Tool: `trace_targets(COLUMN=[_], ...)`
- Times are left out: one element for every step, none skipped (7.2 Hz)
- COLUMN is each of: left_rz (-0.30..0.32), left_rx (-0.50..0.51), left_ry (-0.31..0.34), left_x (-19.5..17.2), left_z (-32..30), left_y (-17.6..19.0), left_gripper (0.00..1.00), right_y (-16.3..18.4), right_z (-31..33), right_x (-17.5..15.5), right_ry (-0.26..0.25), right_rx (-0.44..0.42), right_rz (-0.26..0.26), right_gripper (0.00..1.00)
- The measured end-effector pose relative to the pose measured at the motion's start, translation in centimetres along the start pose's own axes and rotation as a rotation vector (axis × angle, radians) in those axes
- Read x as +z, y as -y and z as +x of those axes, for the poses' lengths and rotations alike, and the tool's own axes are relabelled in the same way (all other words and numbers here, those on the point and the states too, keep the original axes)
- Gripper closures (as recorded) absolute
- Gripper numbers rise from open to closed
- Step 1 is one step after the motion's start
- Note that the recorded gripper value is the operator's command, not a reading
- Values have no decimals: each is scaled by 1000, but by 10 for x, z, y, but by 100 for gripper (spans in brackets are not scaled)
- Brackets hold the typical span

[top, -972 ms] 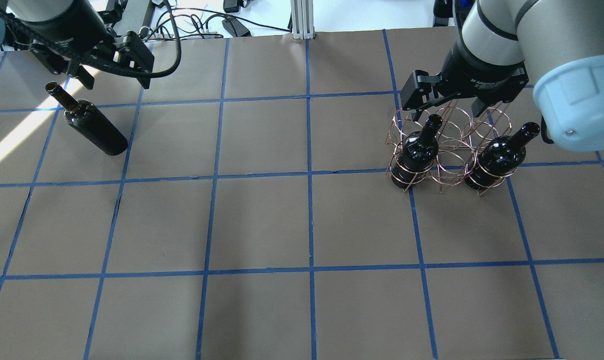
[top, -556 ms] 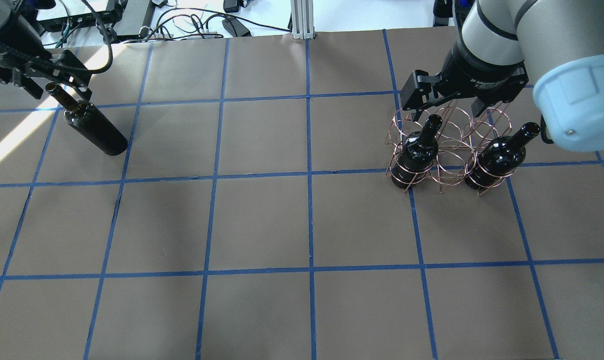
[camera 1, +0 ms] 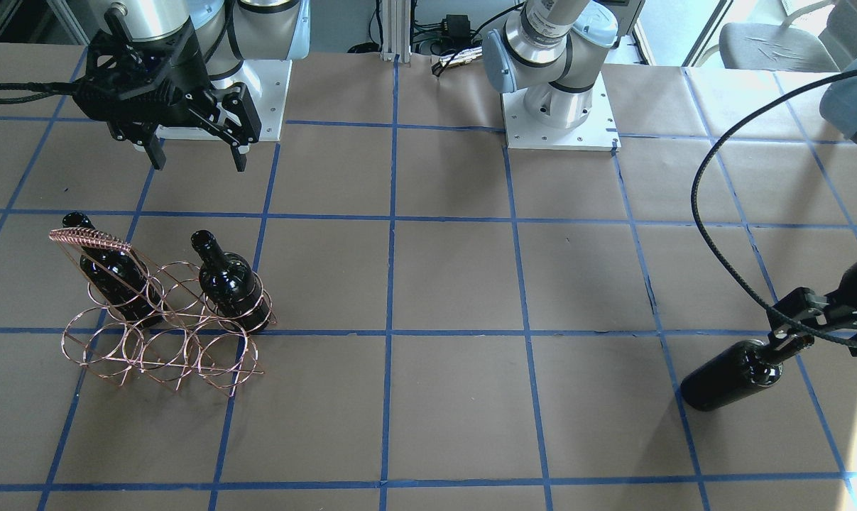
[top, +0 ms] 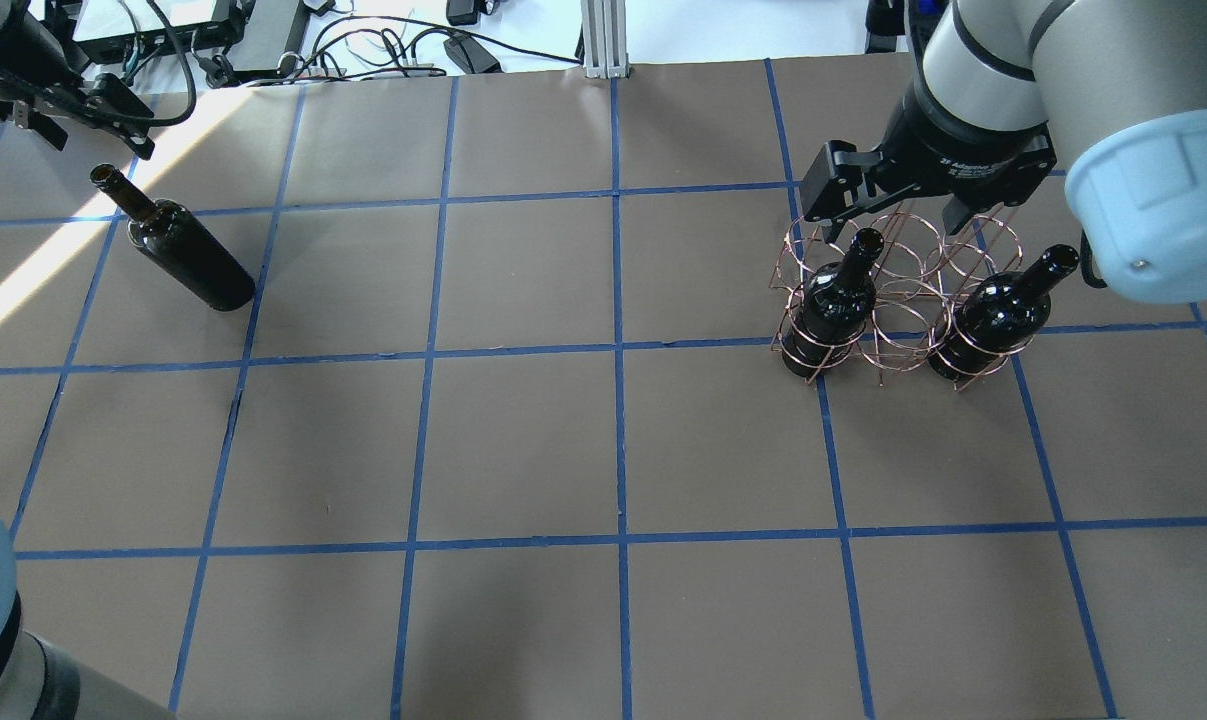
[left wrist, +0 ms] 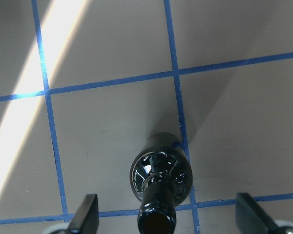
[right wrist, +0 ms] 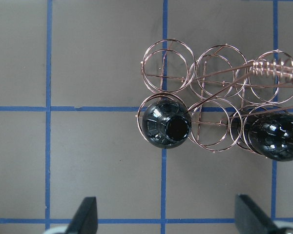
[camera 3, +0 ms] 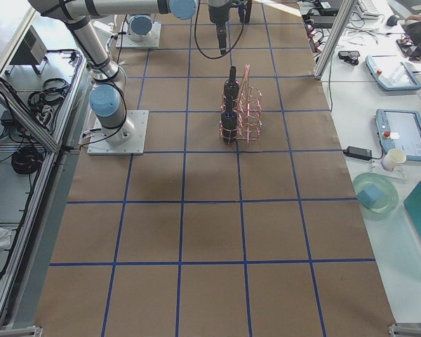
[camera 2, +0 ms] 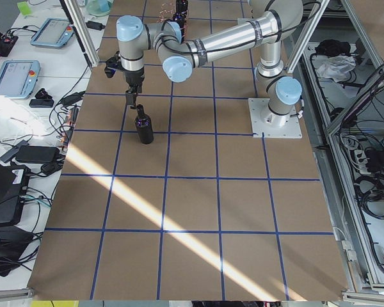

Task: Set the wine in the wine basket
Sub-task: 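Close the left gripper on the bottle neck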

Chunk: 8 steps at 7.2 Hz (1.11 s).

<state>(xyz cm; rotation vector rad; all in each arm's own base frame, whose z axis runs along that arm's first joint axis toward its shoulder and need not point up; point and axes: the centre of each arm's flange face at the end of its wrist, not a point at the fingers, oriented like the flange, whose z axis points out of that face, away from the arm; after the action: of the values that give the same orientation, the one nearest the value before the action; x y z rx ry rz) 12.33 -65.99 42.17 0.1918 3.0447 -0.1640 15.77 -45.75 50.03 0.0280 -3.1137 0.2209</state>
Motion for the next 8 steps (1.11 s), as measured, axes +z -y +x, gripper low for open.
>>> trace_targets(left_rz=[-8, -15, -29, -46, -60, -63, -63, -64], left_rx=[0, -2, -3, -7, -8, -6, -8, -11], left_ry=[-7, -14, -23, -31, -33, -30, -30, -31], left_x=[11, 19, 28, 38, 44, 45, 45, 44], left_z=[-3, -4, -4, -4, -4, -5, -5, -4], left_y=[5, 7, 9, 9, 9, 9, 9, 8], left_gripper=[0, 5, 16, 61, 89, 92, 100, 100], right_y=[0, 0, 0, 0, 0, 0, 0, 0], right_z=[0, 0, 0, 0, 0, 0, 0, 0], right_x=[0, 0, 0, 0, 0, 0, 0, 0], right_ry=[1, 1, 2, 2, 2, 2, 2, 2], right_rx=[1, 1, 0, 0, 0, 0, 0, -1], right_rz=[0, 0, 0, 0, 0, 0, 0, 0], right_gripper=[0, 0, 0, 0, 0, 0, 0, 0])
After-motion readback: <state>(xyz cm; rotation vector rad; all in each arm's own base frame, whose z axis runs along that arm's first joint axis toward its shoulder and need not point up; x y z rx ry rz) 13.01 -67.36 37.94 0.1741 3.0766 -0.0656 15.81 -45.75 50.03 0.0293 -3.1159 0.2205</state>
